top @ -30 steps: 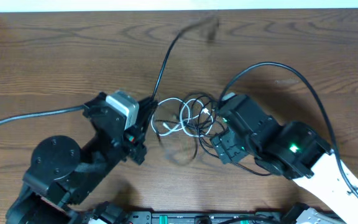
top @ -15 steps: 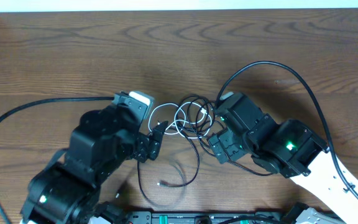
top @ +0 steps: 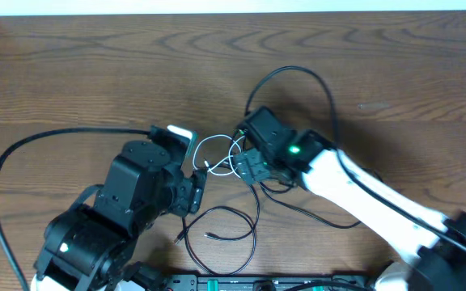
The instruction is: Untangle cables
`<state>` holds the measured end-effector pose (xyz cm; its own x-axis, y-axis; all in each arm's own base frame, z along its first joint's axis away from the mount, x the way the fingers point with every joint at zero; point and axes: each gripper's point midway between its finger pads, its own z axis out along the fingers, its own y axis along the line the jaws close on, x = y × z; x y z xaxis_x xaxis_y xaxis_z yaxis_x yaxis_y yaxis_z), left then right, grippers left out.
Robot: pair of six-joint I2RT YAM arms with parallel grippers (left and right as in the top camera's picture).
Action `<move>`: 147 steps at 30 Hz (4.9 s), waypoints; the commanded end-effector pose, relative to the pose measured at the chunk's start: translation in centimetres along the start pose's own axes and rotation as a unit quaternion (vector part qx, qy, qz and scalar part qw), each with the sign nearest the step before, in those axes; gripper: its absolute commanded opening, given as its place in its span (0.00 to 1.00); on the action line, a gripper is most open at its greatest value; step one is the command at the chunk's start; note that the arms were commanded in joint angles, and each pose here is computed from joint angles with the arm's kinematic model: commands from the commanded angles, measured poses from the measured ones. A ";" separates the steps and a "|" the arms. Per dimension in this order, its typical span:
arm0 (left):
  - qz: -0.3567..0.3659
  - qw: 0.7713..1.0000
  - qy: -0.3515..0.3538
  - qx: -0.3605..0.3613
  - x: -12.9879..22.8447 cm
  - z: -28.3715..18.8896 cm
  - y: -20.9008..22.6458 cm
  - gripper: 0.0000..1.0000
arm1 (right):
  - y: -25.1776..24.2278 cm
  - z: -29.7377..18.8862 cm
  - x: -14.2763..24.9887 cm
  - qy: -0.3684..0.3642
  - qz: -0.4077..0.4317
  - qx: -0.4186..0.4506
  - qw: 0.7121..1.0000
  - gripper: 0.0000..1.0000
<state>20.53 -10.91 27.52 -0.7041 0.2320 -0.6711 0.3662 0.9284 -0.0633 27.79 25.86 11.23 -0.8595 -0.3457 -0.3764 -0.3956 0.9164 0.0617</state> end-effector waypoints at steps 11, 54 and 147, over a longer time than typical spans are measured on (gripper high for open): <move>-0.093 0.995 0.040 -0.003 4.0 -2.3 0.5 0.70 | 5.7 3.8 1.8 0.052 -0.116 -0.143 0.982 0.93; -0.110 0.993 0.040 -0.008 4.0 -2.3 0.7 0.69 | 6.6 10.2 -0.8 -0.004 -0.142 -0.122 0.982 0.84; -0.108 0.993 0.043 -0.008 4.2 -2.3 0.7 0.70 | -1.7 -27.4 -8.4 -0.427 -0.033 -0.138 0.893 0.01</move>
<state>16.38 -8.86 26.51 -0.8142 0.0509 -0.5784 0.1998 0.9599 -0.1968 27.33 21.73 38.83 -0.3287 -0.0102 -0.9444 -0.5857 0.7866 0.1954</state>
